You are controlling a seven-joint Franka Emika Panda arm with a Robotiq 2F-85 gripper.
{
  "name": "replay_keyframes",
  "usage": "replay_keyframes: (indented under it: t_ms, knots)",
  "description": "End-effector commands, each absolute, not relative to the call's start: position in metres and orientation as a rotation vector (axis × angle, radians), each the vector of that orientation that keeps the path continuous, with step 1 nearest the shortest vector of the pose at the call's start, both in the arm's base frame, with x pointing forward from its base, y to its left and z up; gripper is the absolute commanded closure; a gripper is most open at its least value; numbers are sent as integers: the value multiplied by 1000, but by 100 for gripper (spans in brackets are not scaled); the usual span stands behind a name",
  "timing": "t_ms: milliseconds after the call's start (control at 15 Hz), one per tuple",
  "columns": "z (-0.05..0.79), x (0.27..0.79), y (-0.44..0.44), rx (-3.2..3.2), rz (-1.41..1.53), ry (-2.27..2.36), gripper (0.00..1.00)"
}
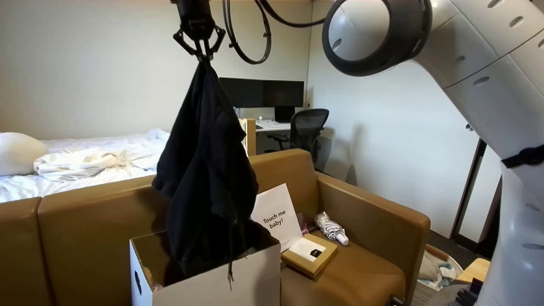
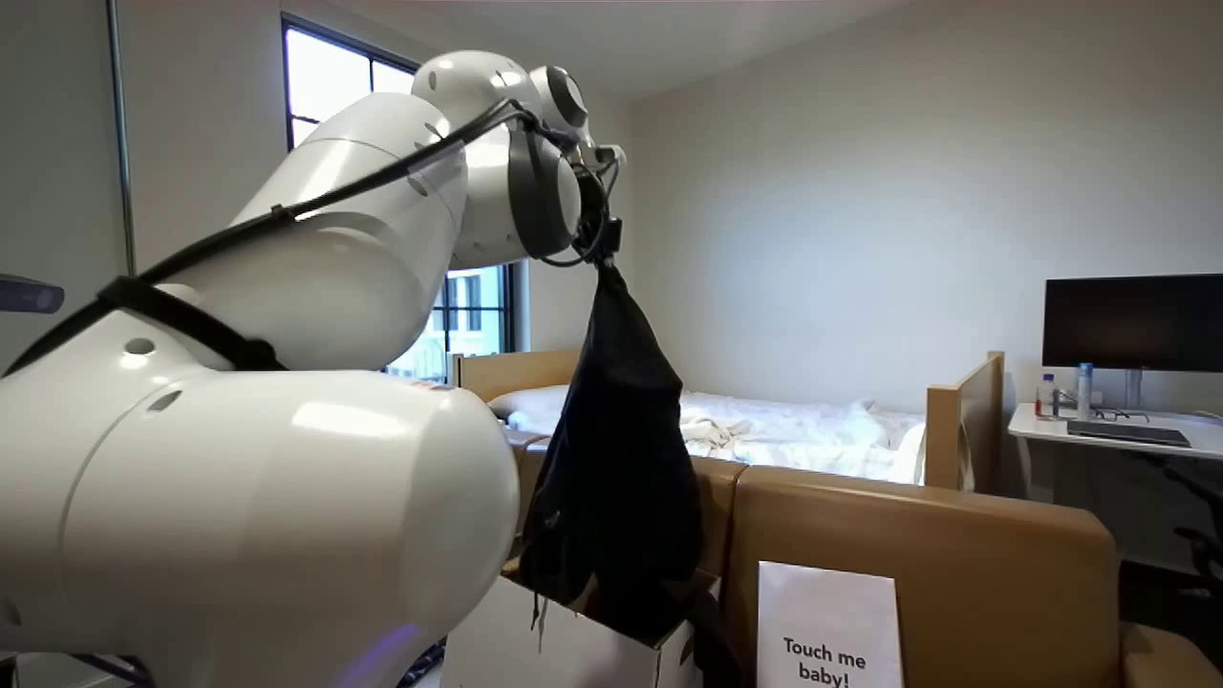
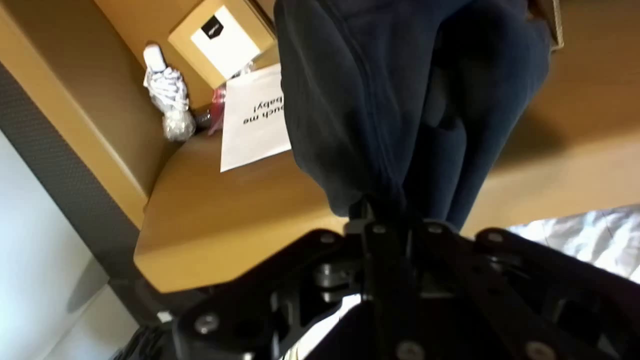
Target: Put the black object inside the box
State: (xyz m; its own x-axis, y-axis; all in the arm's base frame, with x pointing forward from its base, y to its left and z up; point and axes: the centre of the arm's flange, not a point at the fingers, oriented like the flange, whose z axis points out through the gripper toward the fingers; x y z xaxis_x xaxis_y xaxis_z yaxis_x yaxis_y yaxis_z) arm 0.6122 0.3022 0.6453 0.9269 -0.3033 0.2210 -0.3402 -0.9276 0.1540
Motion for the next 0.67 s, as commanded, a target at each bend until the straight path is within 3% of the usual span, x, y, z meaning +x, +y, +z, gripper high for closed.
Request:
replay_keyframes:
  t_ms: [0, 267, 600]
  knots:
    - [607, 697, 307, 2956, -5, -413, 95]
    - [475, 727, 291, 2912, -371, -385, 95]
    - [365, 717, 294, 2790, -742, -264, 95]
